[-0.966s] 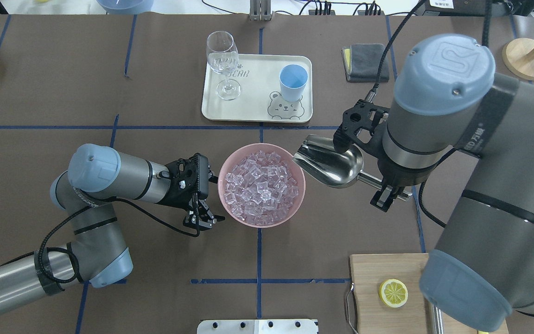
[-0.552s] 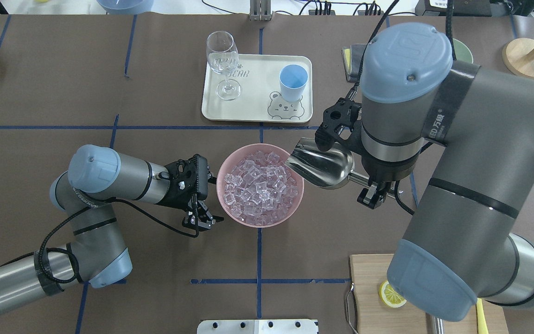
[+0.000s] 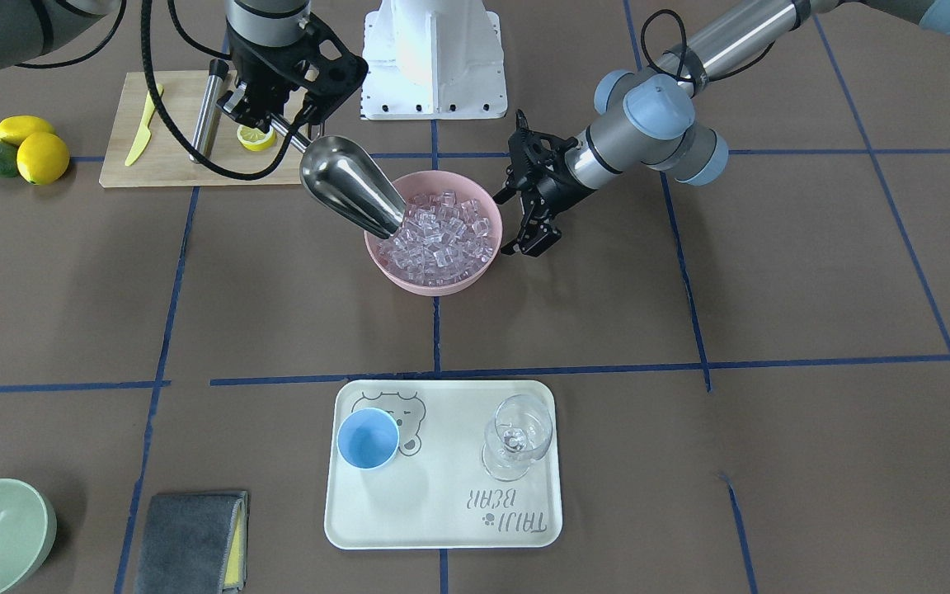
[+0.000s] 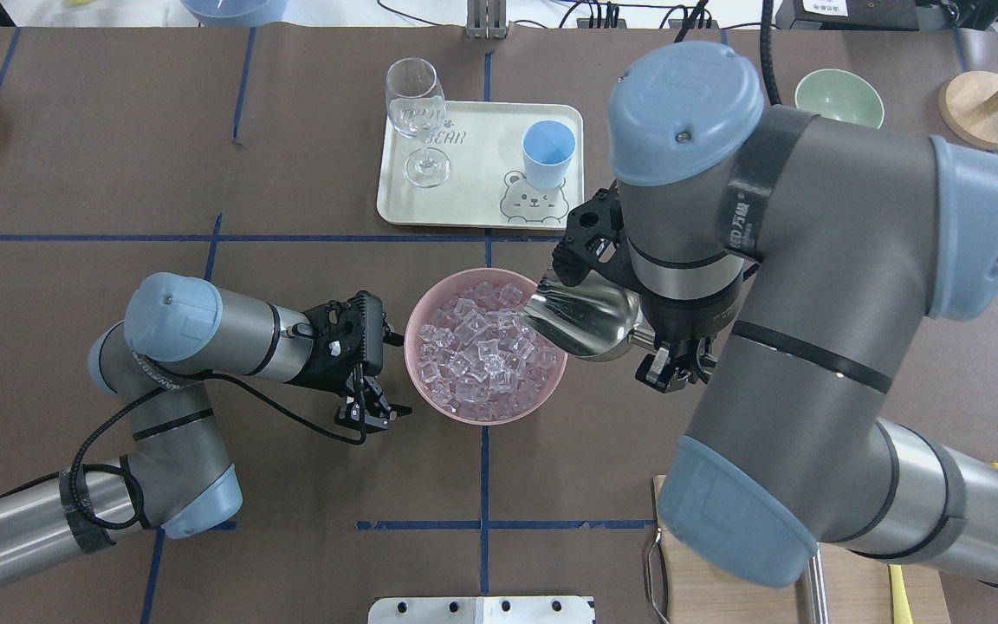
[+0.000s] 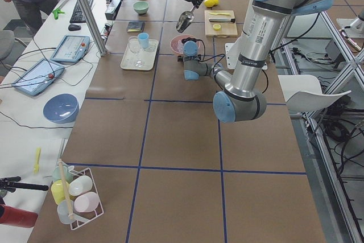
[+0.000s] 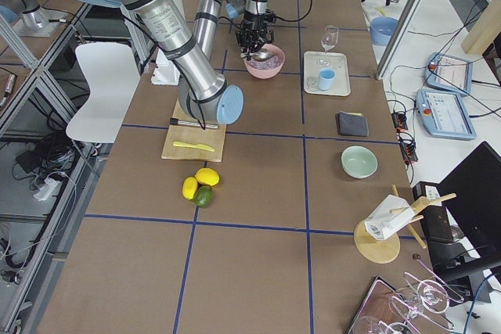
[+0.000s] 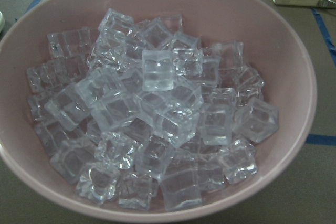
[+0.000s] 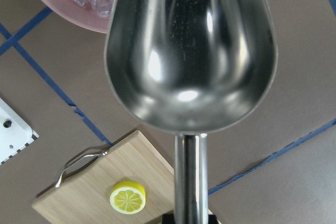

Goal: Put ice in cup with scoop
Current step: 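Dip the scoop into the ice cubes with the right gripper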

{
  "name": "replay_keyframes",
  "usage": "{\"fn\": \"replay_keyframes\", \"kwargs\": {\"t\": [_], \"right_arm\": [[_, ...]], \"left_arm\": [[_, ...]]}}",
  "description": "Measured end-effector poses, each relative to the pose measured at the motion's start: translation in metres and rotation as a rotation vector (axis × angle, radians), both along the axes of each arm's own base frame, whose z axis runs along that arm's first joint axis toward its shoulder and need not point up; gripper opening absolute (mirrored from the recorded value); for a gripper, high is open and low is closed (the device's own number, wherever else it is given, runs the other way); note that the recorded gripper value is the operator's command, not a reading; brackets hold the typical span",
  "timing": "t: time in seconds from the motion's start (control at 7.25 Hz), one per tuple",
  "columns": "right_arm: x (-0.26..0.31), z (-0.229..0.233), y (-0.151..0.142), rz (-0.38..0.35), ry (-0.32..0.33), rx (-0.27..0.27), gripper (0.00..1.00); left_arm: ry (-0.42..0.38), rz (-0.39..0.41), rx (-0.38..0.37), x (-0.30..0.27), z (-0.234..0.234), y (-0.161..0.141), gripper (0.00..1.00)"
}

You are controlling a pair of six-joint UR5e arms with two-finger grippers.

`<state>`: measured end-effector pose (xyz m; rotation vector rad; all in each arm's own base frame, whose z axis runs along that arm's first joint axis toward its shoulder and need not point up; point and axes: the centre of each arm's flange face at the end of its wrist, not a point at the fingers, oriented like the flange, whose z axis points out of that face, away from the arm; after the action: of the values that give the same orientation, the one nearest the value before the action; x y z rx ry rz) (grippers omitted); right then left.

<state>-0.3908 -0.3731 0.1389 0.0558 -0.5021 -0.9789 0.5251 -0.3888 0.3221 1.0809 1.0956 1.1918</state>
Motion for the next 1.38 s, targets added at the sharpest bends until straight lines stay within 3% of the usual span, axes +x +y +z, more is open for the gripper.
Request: {"fn": "replay_keyframes", "kwargs": {"t": [0.55, 1.38], "right_arm": [[-0.059, -0.042, -0.013, -0.037, 0.146, -0.098, 0.0], [-0.087, -0.03, 0.009, -0.091, 0.272, -0.143, 0.0]], "left_arm": [[0.001, -0.001, 0.0, -0.001, 0.0, -0.001, 1.0], [0.019, -0.002, 0.01, -0.003, 0.001, 0.0, 1.0]]}}
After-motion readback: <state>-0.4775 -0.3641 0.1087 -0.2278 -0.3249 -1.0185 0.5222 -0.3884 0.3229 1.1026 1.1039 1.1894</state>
